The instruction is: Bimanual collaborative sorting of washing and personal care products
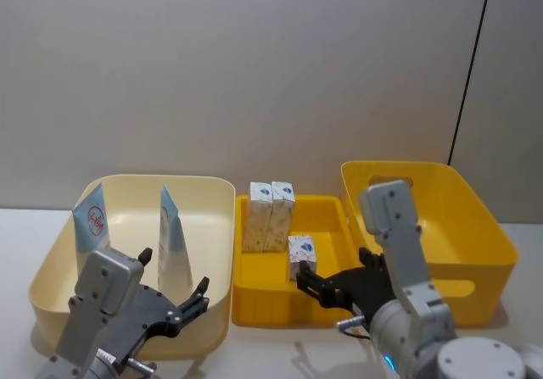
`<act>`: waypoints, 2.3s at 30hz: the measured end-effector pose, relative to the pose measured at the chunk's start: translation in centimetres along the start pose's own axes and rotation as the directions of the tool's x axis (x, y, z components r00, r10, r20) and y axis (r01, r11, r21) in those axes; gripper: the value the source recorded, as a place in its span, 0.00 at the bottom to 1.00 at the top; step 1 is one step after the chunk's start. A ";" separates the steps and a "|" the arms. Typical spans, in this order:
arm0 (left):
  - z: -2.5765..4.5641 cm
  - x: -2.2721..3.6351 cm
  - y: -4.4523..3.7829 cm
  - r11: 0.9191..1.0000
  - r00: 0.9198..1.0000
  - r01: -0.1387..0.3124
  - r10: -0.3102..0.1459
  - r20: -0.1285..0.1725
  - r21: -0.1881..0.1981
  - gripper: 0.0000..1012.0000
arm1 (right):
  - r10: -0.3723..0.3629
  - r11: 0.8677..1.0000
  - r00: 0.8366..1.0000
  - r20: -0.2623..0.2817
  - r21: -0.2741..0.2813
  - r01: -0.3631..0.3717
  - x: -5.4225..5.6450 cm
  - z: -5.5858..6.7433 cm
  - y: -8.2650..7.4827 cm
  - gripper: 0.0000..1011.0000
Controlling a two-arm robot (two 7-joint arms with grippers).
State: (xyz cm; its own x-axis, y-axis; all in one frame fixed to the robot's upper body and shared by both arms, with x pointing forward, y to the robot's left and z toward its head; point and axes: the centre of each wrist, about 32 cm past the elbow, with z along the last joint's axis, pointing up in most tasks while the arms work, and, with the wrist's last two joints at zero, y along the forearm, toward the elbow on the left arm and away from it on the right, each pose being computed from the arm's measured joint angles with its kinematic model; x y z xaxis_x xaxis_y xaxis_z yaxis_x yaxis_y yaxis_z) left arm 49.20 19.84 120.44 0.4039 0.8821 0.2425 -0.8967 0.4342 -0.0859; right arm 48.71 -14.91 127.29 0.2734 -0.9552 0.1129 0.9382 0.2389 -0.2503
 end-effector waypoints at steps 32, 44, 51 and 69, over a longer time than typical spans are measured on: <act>0.00 0.00 0.00 1.000 1.000 0.000 0.000 0.000 0.000 0.99 | 0.004 0.990 1.000 -0.031 -0.143 -0.008 0.4 2.7 5.4 0.99; 0.00 0.00 0.00 1.000 1.000 0.000 0.000 0.000 0.000 0.99 | 0.044 0.984 0.998 -0.042 -0.169 -0.050 0.2 2.8 6.7 0.99; 0.00 0.00 0.00 1.000 1.000 0.000 0.000 0.000 0.000 0.99 | 0.054 0.983 0.998 -0.044 -0.174 -0.061 0.1 2.9 7.2 0.99; 0.00 0.00 0.00 1.000 1.000 0.000 0.000 0.000 0.000 0.99 | 0.042 0.985 0.998 -0.044 -0.168 -0.049 0.2 3.2 7.6 0.99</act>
State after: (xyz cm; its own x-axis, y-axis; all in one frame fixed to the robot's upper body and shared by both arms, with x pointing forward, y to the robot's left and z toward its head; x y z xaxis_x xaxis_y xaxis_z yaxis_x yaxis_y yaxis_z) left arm 49.20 19.84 120.44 0.4040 0.8821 0.2425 -0.8967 0.4343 -0.0859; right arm 56.57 -12.76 128.51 0.3028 -0.9512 0.0597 0.8748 0.2525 -0.4135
